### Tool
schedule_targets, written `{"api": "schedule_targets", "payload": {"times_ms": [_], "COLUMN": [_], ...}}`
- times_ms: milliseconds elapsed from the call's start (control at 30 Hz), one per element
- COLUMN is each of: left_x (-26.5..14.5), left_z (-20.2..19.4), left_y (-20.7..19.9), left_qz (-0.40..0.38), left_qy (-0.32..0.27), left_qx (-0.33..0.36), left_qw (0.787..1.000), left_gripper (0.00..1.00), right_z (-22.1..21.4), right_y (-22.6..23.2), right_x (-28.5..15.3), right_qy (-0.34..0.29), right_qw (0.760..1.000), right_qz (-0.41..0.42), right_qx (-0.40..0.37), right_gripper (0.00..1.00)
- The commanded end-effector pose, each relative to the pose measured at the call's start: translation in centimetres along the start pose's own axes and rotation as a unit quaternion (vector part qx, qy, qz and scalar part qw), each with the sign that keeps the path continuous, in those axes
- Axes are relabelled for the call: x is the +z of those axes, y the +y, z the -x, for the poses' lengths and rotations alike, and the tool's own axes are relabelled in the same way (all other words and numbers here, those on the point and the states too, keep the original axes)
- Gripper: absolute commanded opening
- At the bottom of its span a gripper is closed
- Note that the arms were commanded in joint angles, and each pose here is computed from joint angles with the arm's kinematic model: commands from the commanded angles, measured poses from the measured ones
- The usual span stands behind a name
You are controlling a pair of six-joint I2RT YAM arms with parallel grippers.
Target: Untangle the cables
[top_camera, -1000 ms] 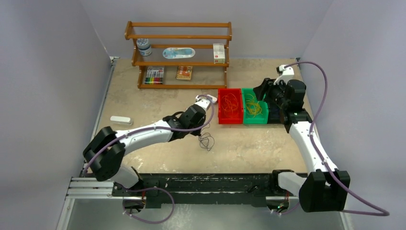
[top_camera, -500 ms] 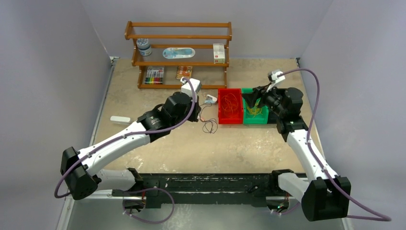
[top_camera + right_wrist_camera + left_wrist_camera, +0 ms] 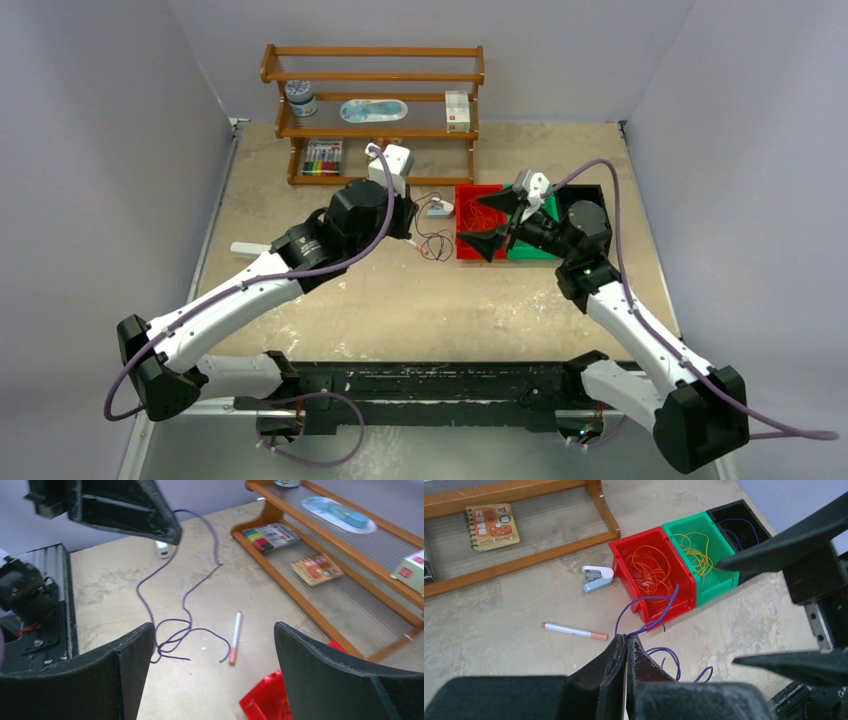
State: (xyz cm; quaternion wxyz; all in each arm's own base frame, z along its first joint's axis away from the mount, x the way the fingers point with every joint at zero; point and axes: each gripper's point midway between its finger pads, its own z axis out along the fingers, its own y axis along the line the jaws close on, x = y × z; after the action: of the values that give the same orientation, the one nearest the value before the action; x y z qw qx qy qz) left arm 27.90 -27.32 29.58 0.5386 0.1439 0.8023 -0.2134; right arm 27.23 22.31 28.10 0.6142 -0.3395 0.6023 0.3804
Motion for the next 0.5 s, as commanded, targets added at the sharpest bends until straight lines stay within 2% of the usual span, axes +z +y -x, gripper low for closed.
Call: {"api": "schedule_targets", "payload": {"times_ms": [0, 300, 367, 467], "left_x": [-1.5, -1.7, -1.7, -2.0], "left_z": [5.0, 6.5, 6.7, 7.3], "left_y": [-0.5, -1.3, -1.4, -1.7], "left_qz": [-0.005, -0.021, -0.024, -0.029], "left_qy": [-0.067, -0.083, -0.084, -0.090], "left_qx": [-0.017, -0.025, -0.026, -0.028], "left_qw": [0.998, 0.996, 0.996, 0.995], "left_gripper": [0.00, 0.00, 0.00, 0.00], "right_z": [2.1, 1.5, 0.9, 0.8], "right_y": [2.3, 4.2, 3.6, 2.0], "right_x": [2.1, 6.0, 6.9, 7.6], "right_qy": [-0.029, -0.028, -0.021, -0.028], "right_qw": [0.998, 0.996, 0.997, 0.999], "right_qz": [0.039, 0.075, 0.064, 0.022], "right_qx": [-0.046, -0.046, -0.038, -0.019], "right_gripper": [0.92, 0.92, 0.88, 0.74]}}
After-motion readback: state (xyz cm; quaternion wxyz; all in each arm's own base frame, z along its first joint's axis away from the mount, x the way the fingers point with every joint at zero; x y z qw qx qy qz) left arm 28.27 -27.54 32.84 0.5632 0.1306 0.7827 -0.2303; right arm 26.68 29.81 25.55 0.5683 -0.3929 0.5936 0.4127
